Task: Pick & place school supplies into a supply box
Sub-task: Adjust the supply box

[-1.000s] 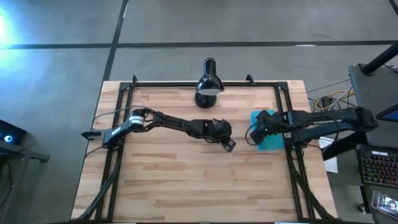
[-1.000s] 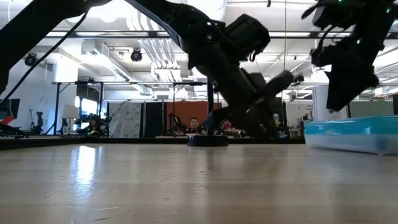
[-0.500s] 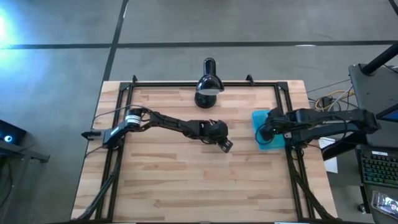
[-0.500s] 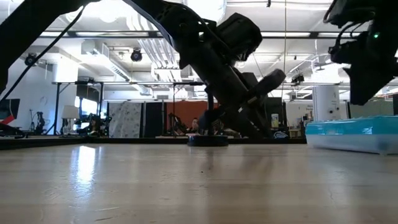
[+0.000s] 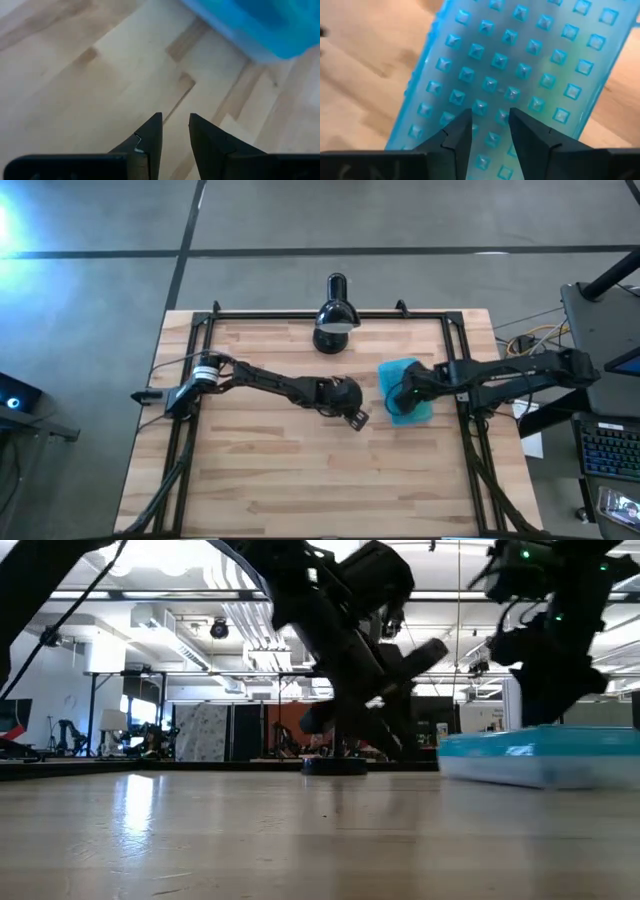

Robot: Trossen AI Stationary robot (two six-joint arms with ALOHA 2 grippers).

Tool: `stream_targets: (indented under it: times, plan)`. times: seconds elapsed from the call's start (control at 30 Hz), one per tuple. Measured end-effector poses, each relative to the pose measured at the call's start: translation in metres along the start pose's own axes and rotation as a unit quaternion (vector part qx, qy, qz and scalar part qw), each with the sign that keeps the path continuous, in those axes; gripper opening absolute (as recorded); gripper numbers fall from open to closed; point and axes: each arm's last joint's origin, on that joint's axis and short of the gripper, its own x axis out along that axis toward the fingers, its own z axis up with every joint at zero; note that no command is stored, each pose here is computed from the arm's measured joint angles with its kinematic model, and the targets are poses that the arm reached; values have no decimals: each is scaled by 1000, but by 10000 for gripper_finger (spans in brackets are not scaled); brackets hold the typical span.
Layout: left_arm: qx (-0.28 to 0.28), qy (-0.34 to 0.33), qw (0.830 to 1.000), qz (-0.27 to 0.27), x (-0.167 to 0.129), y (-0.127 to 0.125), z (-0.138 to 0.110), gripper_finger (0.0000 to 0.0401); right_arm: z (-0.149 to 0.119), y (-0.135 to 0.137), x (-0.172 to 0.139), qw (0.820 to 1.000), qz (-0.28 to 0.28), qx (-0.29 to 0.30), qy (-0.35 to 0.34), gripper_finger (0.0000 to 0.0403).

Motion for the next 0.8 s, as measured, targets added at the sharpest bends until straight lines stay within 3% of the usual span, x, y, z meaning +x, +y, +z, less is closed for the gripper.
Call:
stream_targets:
  times: [0.27,0.37,0.57,0.63,0.8]
  plan:
    - [-60,-50,995,62,-37,22,-36,80,20,27,-29,982,168,-60,-62,129]
    - [-97,-71,992,46,-49,39,-49,80,21,23,-37,984,150,-53,-86,130]
    - [-142,-123,982,-21,-62,58,-60,80,9,1,-32,999,16,-13,-40,130]
    - [-147,-132,980,-37,-62,58,-57,80,8,2,-32,999,14,-15,-34,130]
    - [-117,-151,980,-56,-58,47,-41,80,14,15,-32,995,76,-1,-62,130]
